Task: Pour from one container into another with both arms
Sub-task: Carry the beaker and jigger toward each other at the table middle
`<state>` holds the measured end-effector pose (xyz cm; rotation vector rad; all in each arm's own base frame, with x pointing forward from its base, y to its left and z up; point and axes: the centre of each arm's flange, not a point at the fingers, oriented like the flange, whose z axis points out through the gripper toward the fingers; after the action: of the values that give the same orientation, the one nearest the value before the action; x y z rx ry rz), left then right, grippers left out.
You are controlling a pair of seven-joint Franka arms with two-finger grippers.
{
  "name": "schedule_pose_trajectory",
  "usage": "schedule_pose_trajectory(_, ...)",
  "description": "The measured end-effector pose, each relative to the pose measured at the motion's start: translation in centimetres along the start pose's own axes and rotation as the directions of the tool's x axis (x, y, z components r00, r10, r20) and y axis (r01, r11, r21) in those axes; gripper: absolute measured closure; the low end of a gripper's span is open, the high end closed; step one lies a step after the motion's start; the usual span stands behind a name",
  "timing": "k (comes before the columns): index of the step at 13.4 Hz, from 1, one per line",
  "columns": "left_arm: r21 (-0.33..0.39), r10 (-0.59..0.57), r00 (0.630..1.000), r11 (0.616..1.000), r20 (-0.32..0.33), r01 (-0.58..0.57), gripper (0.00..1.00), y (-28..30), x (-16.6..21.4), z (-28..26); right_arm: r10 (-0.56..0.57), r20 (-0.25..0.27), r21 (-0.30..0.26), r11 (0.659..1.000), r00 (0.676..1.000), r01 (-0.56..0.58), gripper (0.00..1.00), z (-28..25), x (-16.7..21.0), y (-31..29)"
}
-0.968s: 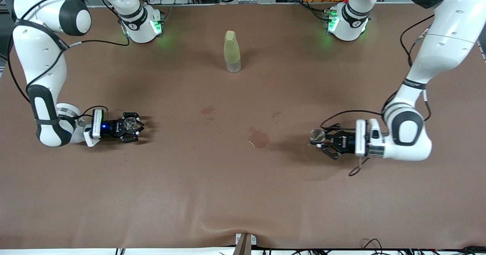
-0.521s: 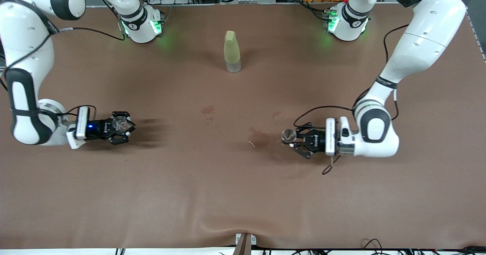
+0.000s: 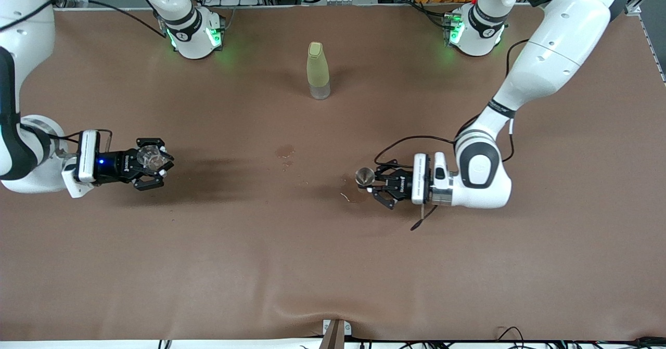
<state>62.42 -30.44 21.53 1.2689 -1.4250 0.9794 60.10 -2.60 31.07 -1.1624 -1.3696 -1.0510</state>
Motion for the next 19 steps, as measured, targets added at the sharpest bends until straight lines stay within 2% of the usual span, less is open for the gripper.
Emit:
schedule_pose_trajectory(4, 0.012, 0.044, 0.999, 0.999, -0.032, -0.043, 0.79, 1.8, 0.1, 6.0, 0.010, -0.004, 0.032, 0.999, 1.000, -0.010, 0.85, 3.1, 2.8, -0.7)
schedule_pose_trajectory(10, 0.002, 0.016, 1.000, 1.000, -0.003, -0.016, 0.79, 4.2, -0.3, 11.7, 0.008, -0.043, 0.001, 1.000, 0.999, -0.008, 0.85, 11.8, 4.3, -0.9)
schedule_pose_trajectory(19, 0.035, -0.034, 0.999, 0.999, -0.014, 0.035, 0.79, 6.4, 0.3, 16.4, 0.057, -0.036, -0.035, 0.998, 0.998, -0.058, 0.85, 24.5, 4.5, -4.2)
